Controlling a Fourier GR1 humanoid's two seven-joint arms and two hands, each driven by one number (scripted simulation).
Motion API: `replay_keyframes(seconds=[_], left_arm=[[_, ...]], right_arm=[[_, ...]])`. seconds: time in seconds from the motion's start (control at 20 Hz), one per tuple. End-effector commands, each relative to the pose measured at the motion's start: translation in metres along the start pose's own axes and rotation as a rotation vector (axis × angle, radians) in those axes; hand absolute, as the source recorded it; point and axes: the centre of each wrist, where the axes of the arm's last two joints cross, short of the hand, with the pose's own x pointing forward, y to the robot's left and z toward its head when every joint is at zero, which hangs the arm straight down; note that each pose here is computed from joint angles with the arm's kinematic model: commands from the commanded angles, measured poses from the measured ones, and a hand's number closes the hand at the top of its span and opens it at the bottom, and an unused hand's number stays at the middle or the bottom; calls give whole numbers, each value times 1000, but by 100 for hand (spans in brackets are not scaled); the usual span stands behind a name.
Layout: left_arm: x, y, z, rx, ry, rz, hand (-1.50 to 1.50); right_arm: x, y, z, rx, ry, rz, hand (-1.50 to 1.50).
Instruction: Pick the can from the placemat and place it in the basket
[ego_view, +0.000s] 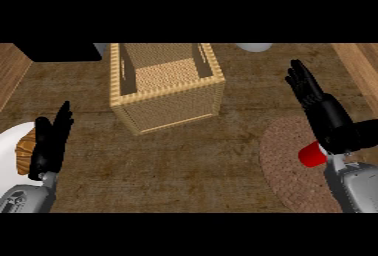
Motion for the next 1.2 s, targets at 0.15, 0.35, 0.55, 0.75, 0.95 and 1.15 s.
replay_keyframes(seconds=[0.15,0.35,0.55,0.75,0.95,1.15], left_arm=[[25,-9,-2,-85,-115,-25,0],[33,-15,-1,-166,-120,-13,0],[36,-25,-2,-196,-104,-5,0],[11,-24,2,-190,-114,-32,0],[26,-18,-1,-192,-111,-34,0],[32,-16,-1,-210,-113,-20,0]], right_arm=[[-39,-69,21,52,-194,-346,150],[-17,-40,10,235,-625,-543,150],[-60,-82,68,119,-703,-452,-150],[-34,-120,92,7,-569,-170,-150],[4,-180,102,9,-384,276,-150],[49,-231,109,163,-217,527,-150]])
